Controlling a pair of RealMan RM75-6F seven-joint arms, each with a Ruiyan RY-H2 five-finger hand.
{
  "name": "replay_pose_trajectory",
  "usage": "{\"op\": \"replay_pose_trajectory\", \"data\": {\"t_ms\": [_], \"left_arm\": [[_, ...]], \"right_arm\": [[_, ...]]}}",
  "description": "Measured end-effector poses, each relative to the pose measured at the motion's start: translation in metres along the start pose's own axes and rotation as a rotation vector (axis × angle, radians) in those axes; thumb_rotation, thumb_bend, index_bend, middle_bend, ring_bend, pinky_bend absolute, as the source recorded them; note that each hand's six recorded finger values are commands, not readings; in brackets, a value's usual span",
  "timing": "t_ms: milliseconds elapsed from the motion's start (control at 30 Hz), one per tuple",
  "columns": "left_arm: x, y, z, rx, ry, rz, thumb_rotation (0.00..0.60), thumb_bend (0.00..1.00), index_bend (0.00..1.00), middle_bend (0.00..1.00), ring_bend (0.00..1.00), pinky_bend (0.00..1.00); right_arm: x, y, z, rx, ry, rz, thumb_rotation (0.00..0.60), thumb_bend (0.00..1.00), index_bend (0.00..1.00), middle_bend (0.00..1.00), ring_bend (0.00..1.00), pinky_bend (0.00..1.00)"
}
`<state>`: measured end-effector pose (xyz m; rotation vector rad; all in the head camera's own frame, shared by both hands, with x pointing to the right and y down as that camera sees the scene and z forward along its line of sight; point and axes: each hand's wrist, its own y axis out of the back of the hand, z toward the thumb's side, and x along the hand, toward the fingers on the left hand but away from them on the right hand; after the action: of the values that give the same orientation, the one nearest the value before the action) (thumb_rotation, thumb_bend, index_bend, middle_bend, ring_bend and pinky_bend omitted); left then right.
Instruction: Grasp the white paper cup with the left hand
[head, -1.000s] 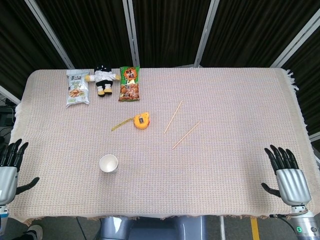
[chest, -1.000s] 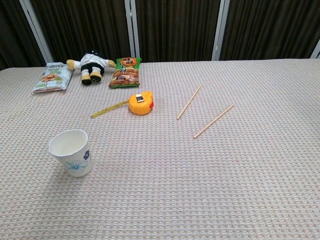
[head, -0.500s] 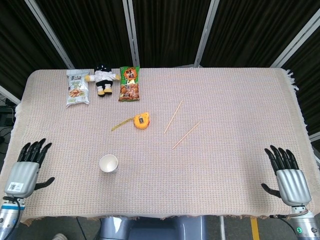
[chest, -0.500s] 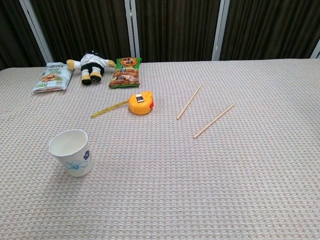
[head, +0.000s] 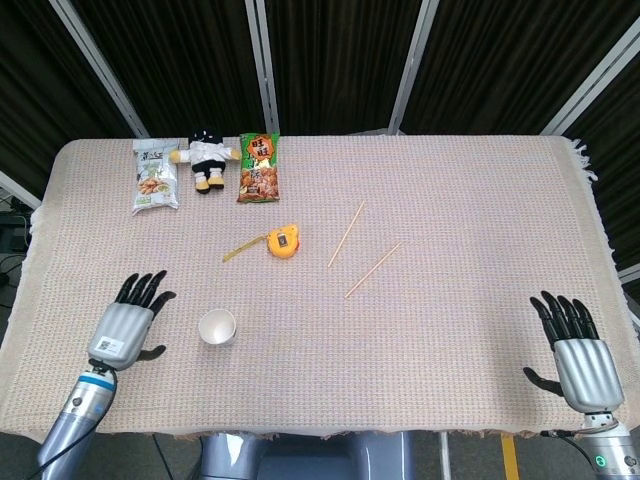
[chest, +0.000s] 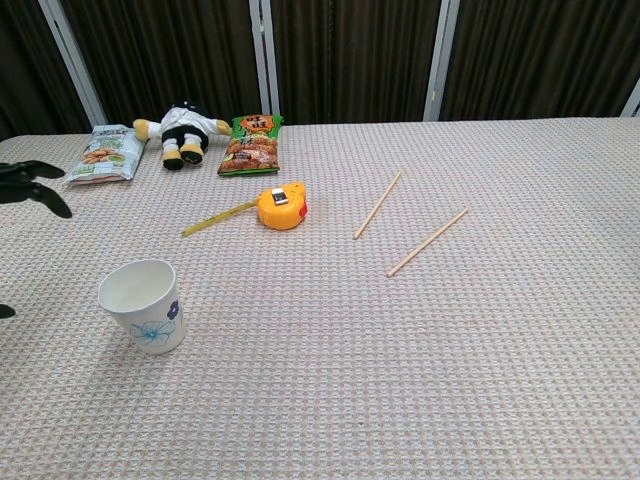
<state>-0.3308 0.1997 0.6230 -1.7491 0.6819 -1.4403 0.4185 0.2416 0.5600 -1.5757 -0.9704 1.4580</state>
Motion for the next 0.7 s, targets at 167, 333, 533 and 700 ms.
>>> {"op": "replay_pose_trajectory", "data": {"t_ms": [167,333,533,700], "left_arm": [[0.014,-0.003,0.022,0.014,-0.022,-0.021,0.6,0.04,0.21,0.0,0.0,0.0],[0.024,-0.011,0.044,0.012,-0.041,-0.06,0.6,0.06,0.21,0.0,0.0,0.0],[0.033,-0.018,0.059,0.0,-0.052,-0.102,0.6,0.11,0.17,0.0,0.0,0.0],[0.04,-0.019,0.068,-0.004,-0.056,-0.113,0.6,0.16,0.16,0.0,0.0,0.0]], "right_arm": [[0.0,0.004,-0.002,-0.014,-0.002,-0.008,0.6,0.05,0.0,0.0,0.0,0.0],[0.001,0.007,-0.003,-0.027,-0.002,-0.013,0.6,0.05,0.0,0.0,0.0,0.0],[0.001,0.009,-0.005,-0.04,-0.004,-0.015,0.6,0.05,0.0,0.0,0.0,0.0],[0.001,0.009,-0.006,-0.047,-0.005,-0.011,0.6,0.05,0.0,0.0,0.0,0.0]]}}
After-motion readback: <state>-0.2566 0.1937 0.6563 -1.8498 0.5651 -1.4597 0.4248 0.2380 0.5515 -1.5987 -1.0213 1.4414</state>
